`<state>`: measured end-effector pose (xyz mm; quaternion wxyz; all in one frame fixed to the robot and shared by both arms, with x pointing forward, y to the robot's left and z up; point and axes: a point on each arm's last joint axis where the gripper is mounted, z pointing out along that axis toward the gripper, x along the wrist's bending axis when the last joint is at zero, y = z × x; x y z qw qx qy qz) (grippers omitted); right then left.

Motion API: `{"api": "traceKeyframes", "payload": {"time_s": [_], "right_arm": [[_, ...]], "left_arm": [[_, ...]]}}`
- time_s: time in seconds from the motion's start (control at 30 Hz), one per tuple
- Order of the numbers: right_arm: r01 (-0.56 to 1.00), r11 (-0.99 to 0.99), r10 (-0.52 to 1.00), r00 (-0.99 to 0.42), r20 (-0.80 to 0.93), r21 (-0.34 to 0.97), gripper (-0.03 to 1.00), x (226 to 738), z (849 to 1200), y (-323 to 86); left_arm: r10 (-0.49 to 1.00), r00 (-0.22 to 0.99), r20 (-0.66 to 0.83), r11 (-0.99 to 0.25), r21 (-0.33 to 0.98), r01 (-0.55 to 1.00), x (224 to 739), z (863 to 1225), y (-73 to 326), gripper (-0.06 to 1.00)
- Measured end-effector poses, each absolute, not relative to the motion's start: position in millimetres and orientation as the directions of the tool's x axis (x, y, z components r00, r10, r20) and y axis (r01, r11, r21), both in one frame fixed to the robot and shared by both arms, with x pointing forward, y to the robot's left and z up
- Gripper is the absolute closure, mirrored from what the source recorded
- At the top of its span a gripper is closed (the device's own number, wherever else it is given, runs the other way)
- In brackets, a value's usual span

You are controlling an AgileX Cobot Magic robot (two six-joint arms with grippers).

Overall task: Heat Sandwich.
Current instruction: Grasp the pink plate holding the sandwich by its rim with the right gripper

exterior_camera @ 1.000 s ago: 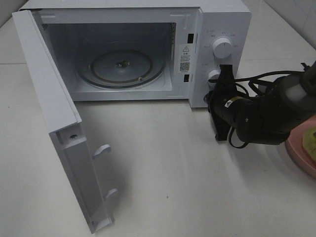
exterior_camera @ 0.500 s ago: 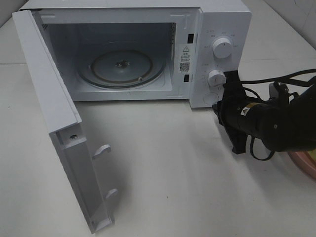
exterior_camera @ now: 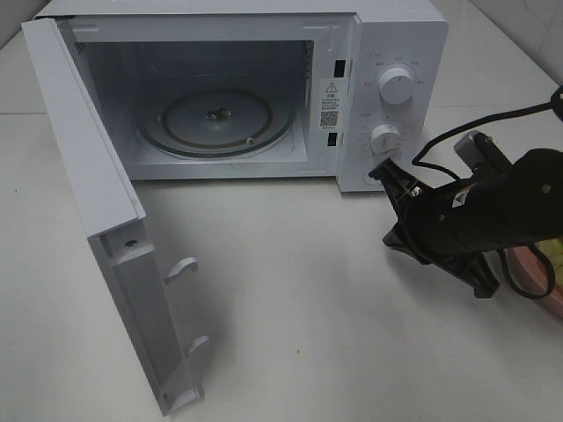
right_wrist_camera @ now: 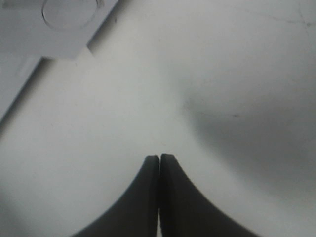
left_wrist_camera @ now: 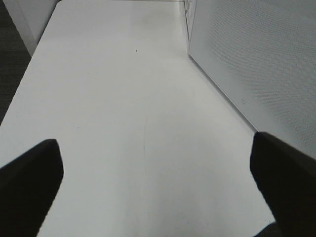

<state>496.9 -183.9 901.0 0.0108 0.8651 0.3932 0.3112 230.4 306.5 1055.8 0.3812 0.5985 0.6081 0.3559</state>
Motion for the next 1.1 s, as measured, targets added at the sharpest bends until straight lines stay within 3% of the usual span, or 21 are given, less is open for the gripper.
{"api": "traceKeyframes", "payload": {"time_s": [0.13,0.17,0.33,0.47,0.77,1.1], "right_arm": [[0.818,-0.479,0.842,0.327,0.428,0.319,0.93,483,917,-185],[0.861,-0.372,0.893,0.229,0.388,0.347,0.93,478,924,-186],[0.900,-0.216,0.939,0.086,0.333,0.377,0.92,471,934,-187],[0.910,0.107,0.955,-0.206,0.214,0.400,0.90,455,952,-190],[0.864,0.358,0.907,-0.412,0.088,0.354,0.87,436,967,-201],[0.870,0.425,0.896,-0.444,0.023,0.251,0.82,432,985,-210]], "left_arm": [[0.999,0.007,-0.038,0.030,0.889,0.457,230,1056,307,-0.03],[0.999,0.007,-0.038,0.030,0.889,0.457,230,1056,307,-0.03],[0.999,0.007,-0.038,0.030,0.889,0.457,230,1056,307,-0.03],[0.999,0.007,-0.038,0.030,0.889,0.457,230,1056,307,-0.03],[0.999,0.007,-0.038,0.030,0.889,0.457,230,1056,307,-0.03],[0.999,0.007,-0.038,0.030,0.889,0.457,230,1056,307,-0.03]]}}
